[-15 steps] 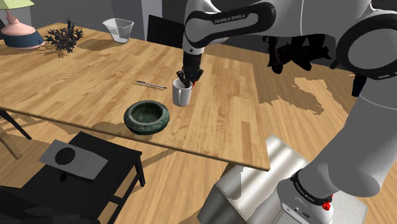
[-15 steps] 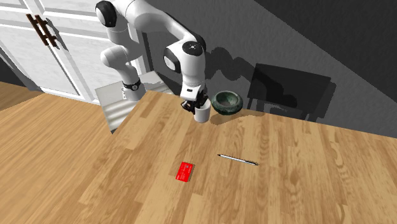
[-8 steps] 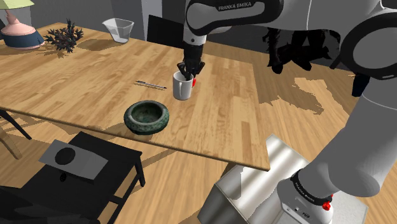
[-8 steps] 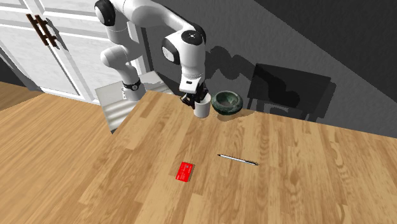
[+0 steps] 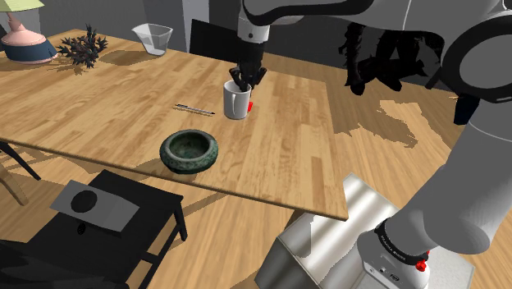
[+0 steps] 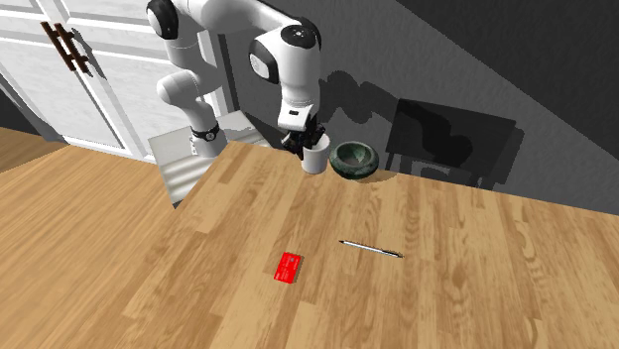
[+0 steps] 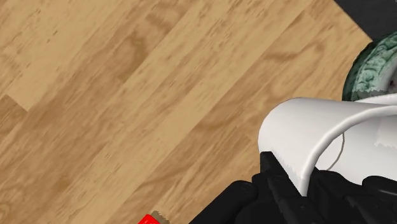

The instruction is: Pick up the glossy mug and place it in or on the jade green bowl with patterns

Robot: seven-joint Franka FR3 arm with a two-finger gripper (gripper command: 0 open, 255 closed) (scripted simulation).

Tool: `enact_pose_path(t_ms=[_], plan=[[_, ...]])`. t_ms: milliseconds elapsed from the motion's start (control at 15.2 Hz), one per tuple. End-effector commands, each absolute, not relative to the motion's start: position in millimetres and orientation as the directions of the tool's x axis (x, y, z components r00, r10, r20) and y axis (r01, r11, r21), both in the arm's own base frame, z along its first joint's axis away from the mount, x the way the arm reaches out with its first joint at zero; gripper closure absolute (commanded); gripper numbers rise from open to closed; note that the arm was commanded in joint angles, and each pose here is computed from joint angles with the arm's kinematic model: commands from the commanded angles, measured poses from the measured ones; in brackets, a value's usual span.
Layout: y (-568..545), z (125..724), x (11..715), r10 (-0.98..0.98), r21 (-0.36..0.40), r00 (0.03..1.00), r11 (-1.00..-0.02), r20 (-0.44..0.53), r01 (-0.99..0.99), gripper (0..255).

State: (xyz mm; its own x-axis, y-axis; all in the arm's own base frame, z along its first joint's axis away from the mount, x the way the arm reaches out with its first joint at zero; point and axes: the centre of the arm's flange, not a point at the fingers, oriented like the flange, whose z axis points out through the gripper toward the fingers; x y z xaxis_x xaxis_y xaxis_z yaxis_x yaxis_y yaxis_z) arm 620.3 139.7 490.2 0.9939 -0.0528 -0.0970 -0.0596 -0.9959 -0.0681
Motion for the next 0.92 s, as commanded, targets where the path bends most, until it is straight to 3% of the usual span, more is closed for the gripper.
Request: enact_pose_path(t_ms=[0,264,858], plan=[[141,501,620,-0.053,-0.068,0.994,-0.996,-0.097,-0.060,255],[141,519,620,-0.053,-0.068,0.994,-0.996,-0.097,-0.060,255],[258,533,604,-0.053,-0.068,0.994,-0.996,-0.097,-0.060,255]])
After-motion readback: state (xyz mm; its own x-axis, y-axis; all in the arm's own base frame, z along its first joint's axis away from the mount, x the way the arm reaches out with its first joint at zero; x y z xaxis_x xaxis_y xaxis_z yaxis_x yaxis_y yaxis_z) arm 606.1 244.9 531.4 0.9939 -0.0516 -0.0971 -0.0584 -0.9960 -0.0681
